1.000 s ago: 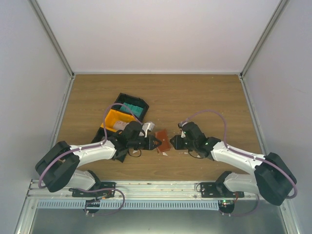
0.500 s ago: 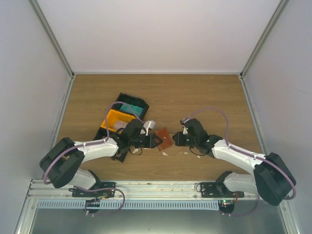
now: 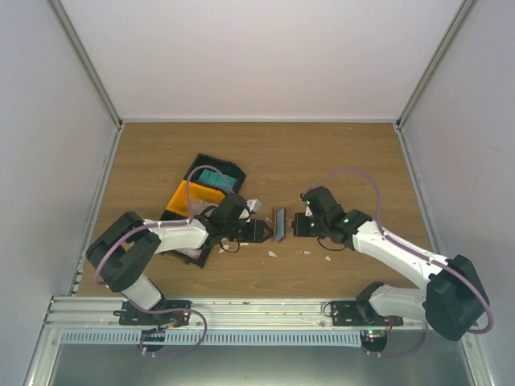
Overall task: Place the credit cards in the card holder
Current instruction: Open the card holder at the center of the board.
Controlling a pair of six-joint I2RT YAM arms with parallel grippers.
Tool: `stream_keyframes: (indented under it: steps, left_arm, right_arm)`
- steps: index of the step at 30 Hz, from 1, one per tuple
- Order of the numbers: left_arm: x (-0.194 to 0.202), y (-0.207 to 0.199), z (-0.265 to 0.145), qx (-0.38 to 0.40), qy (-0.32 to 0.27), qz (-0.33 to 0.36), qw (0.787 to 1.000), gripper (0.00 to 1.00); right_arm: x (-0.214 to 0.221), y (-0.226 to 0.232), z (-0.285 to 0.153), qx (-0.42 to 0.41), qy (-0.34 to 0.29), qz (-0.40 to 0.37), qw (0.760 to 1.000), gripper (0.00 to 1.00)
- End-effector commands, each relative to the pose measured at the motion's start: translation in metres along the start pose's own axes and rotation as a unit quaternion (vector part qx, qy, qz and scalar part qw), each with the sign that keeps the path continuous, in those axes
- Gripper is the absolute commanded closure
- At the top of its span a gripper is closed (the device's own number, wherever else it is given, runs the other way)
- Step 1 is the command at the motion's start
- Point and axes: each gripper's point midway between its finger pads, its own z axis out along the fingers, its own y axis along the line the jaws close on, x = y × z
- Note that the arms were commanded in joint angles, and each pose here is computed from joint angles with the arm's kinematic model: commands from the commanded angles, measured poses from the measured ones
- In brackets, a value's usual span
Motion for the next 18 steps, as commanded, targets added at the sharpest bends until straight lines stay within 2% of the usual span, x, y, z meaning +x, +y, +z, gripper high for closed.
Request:
stream_keyframes:
  steps: [1, 6, 10, 15, 18]
  left_arm:
    - [-0.017, 0.012, -0.006, -0.043, -0.031, 0.004, 0.999, 0.42]
    - [-0.024, 0.016, -0.022, -0.065, -0.065, 0.005, 0.996, 0.32]
    - [-0.030, 0.012, -0.034, -0.065, -0.090, 0.011, 0.994, 0.29]
    - [-0.037, 0.000, -0.038, -0.045, -0.101, 0.030, 0.993, 0.29]
    - [-0.041, -0.005, -0.034, -0.036, -0.097, 0.036, 0.994, 0.30]
  right_arm:
    - [-0.003, -0.001, -0.009, 0.020, 0.019, -0.012, 1.000, 0.99]
    - [-0.008, 0.018, -0.009, -0.018, 0.028, -0.011, 0.999, 0.99]
    - [-0.012, 0.028, -0.001, -0.036, 0.033, -0.014, 0.999, 0.99]
    - [-0.013, 0.014, 0.009, 0.000, 0.028, -0.017, 0.999, 0.99]
    - [-0.006, -0.008, 0.009, 0.051, 0.027, -0.008, 0.998, 1.00]
